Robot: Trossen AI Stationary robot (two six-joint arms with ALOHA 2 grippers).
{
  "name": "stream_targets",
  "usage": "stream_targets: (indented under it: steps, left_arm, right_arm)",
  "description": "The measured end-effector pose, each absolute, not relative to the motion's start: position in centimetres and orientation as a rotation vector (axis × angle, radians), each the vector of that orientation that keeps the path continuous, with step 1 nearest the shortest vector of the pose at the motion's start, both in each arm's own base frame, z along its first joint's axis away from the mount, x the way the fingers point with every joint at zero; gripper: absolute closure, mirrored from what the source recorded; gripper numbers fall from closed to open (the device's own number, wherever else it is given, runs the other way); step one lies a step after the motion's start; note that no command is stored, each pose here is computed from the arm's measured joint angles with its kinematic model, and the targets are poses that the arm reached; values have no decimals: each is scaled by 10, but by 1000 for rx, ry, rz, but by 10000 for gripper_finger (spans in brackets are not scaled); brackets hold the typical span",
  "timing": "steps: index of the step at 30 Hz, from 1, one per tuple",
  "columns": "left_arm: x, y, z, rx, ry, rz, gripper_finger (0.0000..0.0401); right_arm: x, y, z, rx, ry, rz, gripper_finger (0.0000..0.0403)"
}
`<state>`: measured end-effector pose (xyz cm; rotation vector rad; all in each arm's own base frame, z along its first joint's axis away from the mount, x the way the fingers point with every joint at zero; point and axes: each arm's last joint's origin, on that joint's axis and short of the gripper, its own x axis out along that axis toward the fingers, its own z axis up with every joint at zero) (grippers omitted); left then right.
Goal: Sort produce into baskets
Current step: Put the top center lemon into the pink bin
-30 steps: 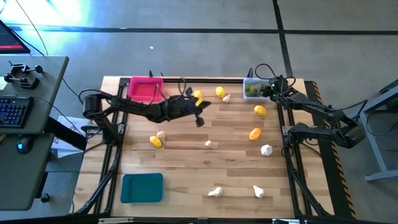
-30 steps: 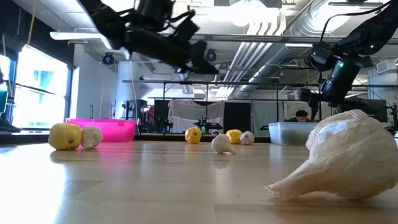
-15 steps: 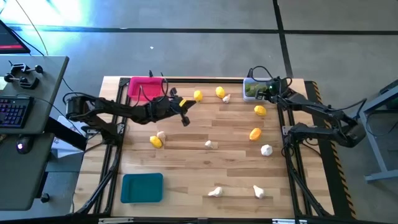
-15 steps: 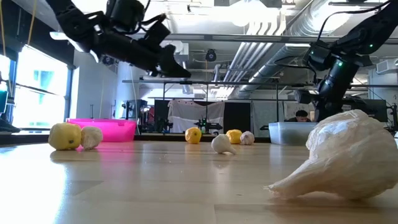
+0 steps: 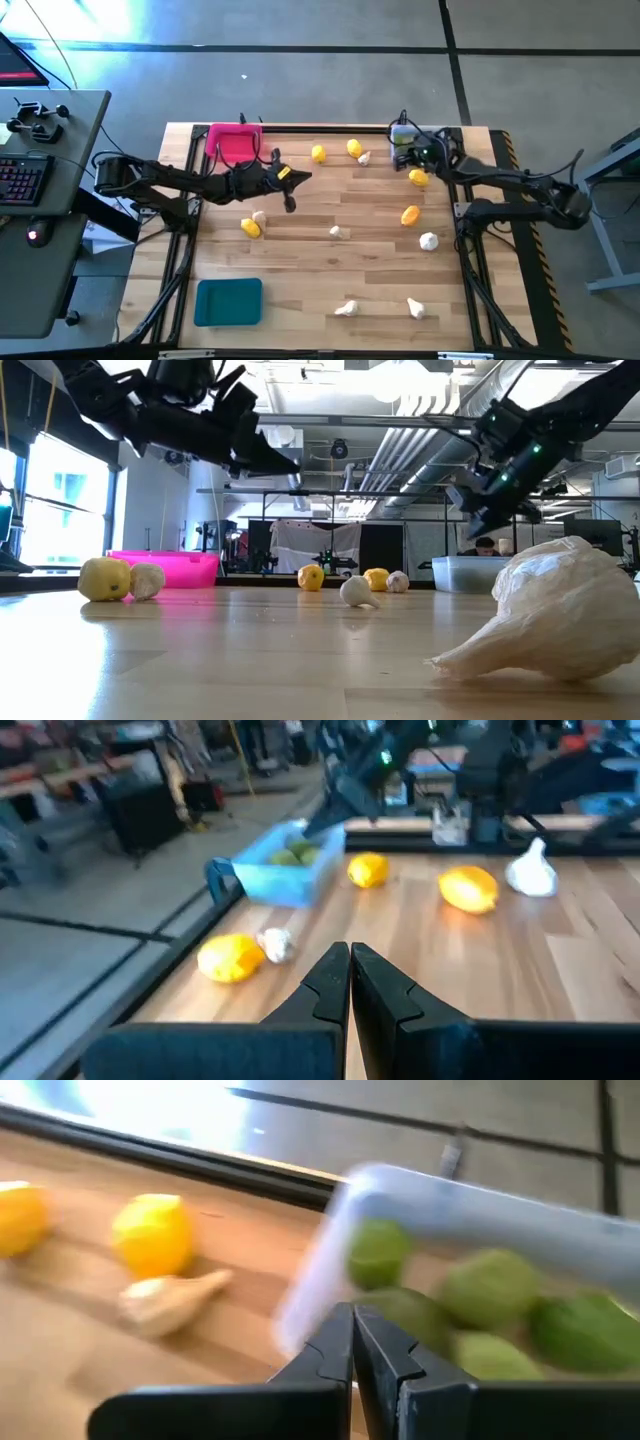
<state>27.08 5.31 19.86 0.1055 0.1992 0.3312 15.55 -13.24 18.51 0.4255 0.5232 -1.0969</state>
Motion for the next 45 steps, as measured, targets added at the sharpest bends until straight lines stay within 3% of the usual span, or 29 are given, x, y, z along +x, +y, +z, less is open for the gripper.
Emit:
stream_targets:
  steps: [13, 27, 39, 45]
  left_arm:
    - [263, 83, 198, -28, 187, 205, 401]
    - [264, 95, 194, 51, 157, 108, 401]
    - [269, 90, 190, 14, 143, 92, 401]
    - [270, 89, 192, -11, 127, 93, 401]
  right_arm:
    - [180, -109, 192, 326, 490, -838, 403]
    - [182, -107, 192, 289, 521, -709, 397]
    - [189, -96, 192, 288, 517, -675, 262]
    - [207, -93, 185, 383, 437, -630, 236]
